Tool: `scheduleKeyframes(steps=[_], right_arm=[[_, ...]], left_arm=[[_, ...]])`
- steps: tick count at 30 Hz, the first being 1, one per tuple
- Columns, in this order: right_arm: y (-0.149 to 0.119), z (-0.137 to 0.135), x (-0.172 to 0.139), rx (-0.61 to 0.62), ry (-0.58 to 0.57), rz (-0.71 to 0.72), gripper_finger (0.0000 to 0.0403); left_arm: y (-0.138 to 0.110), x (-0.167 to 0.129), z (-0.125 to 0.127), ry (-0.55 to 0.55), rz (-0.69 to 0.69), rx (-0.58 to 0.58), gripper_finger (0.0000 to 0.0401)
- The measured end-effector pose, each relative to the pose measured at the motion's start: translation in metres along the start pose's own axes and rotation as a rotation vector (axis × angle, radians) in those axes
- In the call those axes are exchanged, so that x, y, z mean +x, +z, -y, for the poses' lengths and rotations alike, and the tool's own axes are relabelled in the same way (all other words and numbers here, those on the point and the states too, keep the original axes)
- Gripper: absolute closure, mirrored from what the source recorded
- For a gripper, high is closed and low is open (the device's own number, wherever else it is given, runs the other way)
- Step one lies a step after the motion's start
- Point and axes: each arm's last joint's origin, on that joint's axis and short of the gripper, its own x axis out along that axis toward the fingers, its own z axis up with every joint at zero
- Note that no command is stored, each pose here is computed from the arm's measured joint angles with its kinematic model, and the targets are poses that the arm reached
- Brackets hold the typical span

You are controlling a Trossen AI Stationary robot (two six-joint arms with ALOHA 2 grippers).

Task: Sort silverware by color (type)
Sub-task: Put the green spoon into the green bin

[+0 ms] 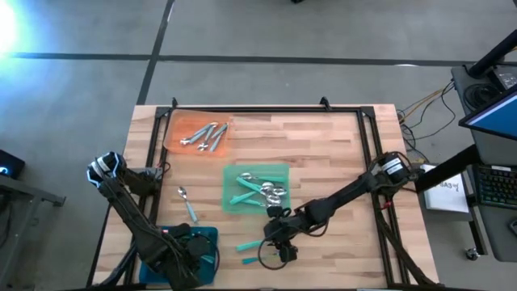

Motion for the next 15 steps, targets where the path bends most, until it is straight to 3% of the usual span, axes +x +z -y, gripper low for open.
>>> scheduleKeyframes(steps=[15], right_arm=[[-0.007, -0.014, 0.001, -0.042, -0.07, -0.006, 0.0276]], left_arm=[[0.0, 0.0, 0.004, -0.041, 0.008, -0.031, 0.0272]])
